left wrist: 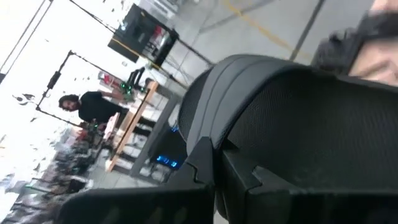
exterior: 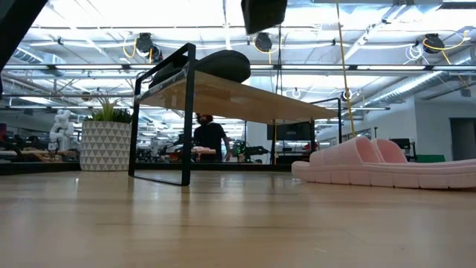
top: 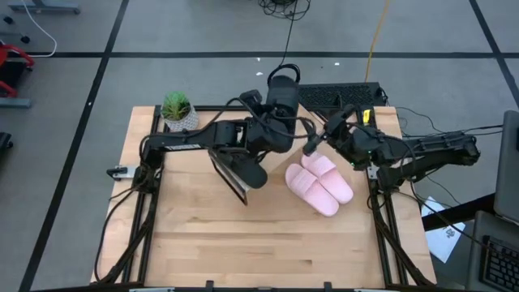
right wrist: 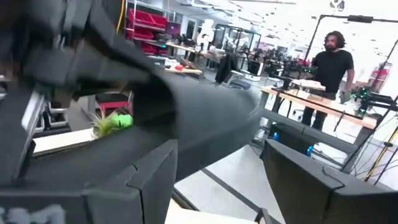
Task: Pick and place slides into the shelf
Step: Put the black slide on the shelf
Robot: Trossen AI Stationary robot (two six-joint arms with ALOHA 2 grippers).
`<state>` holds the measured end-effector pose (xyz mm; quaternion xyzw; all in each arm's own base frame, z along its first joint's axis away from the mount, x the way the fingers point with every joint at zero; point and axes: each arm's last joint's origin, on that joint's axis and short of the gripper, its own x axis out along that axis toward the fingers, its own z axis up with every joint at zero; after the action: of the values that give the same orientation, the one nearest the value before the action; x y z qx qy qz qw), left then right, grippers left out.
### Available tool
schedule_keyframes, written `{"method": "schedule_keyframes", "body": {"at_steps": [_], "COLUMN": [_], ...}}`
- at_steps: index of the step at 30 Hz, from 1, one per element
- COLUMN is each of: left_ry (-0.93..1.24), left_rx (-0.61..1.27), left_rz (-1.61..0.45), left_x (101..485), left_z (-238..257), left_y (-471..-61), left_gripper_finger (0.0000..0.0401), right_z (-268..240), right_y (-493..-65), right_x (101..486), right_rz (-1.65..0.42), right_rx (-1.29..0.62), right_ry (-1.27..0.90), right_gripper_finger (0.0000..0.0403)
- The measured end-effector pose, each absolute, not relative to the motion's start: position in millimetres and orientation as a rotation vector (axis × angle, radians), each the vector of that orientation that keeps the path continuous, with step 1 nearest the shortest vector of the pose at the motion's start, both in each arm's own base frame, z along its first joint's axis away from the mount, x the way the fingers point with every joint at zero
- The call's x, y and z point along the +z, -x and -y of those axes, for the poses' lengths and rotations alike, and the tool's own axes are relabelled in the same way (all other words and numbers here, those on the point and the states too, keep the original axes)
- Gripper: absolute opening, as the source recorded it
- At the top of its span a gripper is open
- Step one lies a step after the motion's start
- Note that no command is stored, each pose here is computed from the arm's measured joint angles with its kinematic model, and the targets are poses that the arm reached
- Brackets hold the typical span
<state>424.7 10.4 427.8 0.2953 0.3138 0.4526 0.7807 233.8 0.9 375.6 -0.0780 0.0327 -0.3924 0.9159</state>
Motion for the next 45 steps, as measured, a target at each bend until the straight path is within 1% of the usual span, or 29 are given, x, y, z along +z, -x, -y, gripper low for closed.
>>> {"method": "schedule_keyframes", "body": {"at_steps": [7,16,20,34,45], "left_ry": [-0.663,-0.624,-0.614,-0.633,-0.641], "left_rx": [0.985,0.909,0.872,0.91,0.909], "left_rz": [-0.698,-0.682,-0.674,-0.7,-0.706], "left_x": [434.6,433.5,433.3,429.6,429.0], "left_z": [-18.9,-25.8,-24.8,-24.9,-24.9], "left_y": [-418.3,-421.0,-421.9,-421.4,-421.9], "left_gripper_finger": [0.0,0.0,0.0,0.0,0.0], "right_z": [3.6,3.5,5.9,19.1,28.7], "right_y": [-238.0,-240.1,-243.8,-249.2,-250.8], "right_x": [380.0,378.8,377.2,372.8,371.4], "right_rz": [-0.009,-0.007,0.0,-0.012,-0.023], "right_rx": [-0.786,-0.782,-0.73,-0.704,-0.607], "right_ry": [0.146,0.138,0.126,0.114,0.132], "right_gripper_finger": [0.0228,0.0228,0.0228,0.0228,0.02]}}
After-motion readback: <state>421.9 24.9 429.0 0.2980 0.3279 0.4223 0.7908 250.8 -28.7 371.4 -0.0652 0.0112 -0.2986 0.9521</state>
